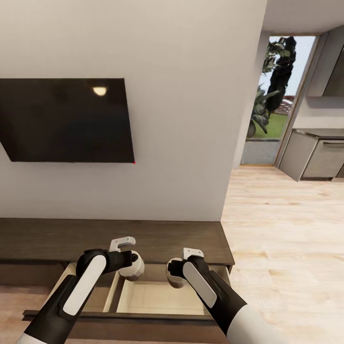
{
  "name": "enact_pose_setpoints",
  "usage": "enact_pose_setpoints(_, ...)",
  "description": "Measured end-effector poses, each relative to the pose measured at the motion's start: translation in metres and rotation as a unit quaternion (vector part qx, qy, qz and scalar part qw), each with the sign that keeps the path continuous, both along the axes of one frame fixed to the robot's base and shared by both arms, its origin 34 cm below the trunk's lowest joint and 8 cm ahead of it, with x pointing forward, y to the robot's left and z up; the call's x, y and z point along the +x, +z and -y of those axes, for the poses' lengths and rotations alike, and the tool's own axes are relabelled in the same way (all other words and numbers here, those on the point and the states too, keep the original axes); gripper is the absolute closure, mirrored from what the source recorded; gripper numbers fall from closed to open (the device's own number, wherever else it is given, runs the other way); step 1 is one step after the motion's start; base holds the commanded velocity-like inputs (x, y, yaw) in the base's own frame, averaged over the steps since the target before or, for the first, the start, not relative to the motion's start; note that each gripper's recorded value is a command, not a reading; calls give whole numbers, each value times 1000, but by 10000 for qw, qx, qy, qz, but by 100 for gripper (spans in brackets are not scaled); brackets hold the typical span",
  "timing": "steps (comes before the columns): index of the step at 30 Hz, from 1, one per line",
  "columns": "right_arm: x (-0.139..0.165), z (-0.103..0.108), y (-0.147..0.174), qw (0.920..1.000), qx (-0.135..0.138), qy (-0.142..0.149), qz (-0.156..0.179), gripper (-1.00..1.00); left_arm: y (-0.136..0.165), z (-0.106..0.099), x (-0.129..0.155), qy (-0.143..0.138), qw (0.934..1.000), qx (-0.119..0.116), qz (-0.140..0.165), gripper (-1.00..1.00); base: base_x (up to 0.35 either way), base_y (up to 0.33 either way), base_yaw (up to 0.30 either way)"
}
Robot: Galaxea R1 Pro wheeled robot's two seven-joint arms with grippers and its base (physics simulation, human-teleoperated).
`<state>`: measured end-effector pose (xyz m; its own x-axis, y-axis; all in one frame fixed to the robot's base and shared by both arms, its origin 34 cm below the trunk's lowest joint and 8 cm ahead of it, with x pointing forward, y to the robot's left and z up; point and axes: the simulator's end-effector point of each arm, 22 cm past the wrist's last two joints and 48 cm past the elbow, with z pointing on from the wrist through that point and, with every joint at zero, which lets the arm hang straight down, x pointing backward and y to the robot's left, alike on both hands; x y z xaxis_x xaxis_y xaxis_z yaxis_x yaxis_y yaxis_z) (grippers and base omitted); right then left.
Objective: Place each of the two pumpkins and all three candles from the living room inside a cabinet in the living room (use any cabinet), then make sure every cabinet is closed, and position the cauldron so it is next to a table in the living room.
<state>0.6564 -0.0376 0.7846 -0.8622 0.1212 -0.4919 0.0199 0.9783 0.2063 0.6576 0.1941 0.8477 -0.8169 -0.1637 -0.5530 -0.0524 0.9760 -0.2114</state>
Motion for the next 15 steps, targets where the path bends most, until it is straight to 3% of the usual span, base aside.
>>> enact_pose_setpoints(15,3,-3,-18,10000,36,17,48,100,-27,2,-2,-17,10000,-12,-79,100,0,0,0)
